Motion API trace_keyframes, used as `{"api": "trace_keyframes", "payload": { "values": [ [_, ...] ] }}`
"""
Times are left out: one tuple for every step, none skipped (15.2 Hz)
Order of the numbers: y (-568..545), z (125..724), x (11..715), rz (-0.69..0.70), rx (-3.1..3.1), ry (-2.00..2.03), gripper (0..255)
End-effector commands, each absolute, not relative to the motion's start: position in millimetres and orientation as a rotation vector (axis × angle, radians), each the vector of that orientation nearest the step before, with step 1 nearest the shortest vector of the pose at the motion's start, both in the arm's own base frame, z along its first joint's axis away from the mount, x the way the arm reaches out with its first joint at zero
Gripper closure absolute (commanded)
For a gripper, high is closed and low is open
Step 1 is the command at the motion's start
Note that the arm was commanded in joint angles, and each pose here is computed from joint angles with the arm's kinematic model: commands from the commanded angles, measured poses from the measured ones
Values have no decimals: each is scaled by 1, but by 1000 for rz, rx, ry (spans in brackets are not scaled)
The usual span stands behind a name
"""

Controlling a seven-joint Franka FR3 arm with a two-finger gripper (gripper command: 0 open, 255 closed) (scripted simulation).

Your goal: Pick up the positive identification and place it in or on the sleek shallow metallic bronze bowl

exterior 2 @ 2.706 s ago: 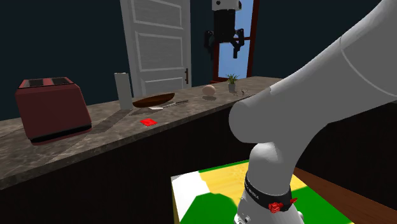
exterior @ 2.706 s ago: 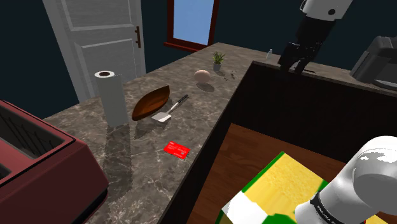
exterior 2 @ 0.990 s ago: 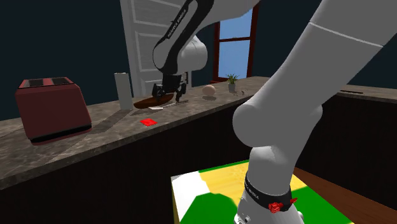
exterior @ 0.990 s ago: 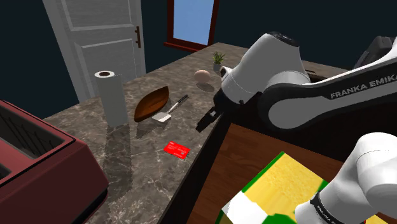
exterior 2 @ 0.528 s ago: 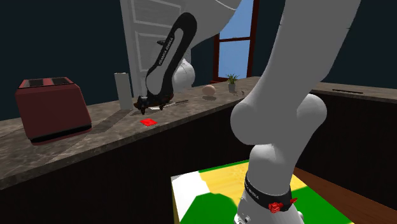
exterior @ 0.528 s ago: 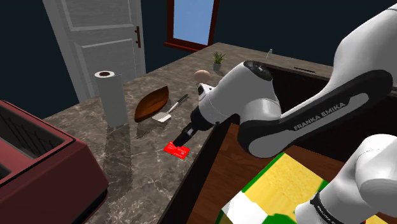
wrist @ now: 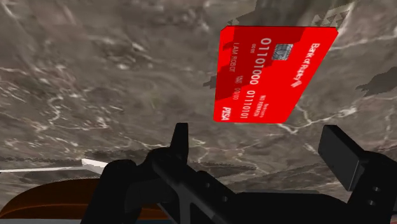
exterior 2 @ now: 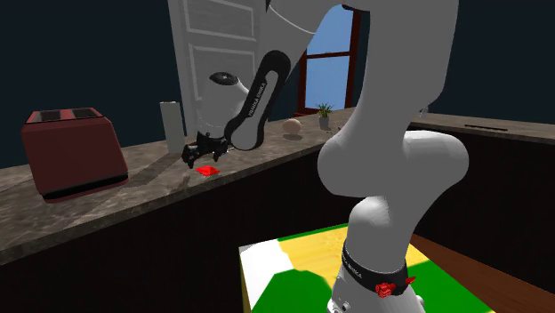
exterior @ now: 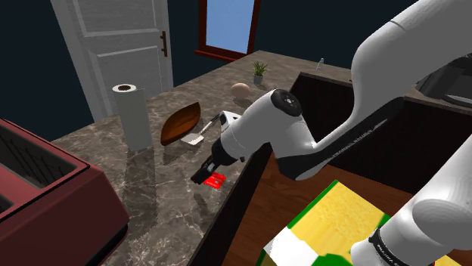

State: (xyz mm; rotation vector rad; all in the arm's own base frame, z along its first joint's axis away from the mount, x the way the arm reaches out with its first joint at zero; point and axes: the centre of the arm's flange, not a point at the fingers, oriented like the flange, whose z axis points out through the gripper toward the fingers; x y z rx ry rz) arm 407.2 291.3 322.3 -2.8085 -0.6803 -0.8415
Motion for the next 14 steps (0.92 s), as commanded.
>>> {"api": "trace_keyframes", "payload": {
  "values": [
    [294,310,413,-844,-2808,-686,0],
    [294,310,413,-844,-2808,-686,0],
    [294,310,413,-844,-2808,-686,0],
    [294,310,413,-844,-2808,-686,0],
    [294,310,413,-844,-2808,-686,0],
    [294,310,413,-844,-2808,-686,0],
    [294,310,413,-844,-2808,-686,0],
    [294,310,413,-844,-2808,-686,0],
    [294,310,413,-844,-2808,-686,0],
    [294,310,413,-844,-2808,-686,255],
    [294,310,413,-844,-2808,-686,255],
    [294,310,412,-844,-2808,-685,255],
    [295,310,412,-844,-2808,-685,255],
    [295,310,412,-844,-2808,-685,255]
  ]
}}
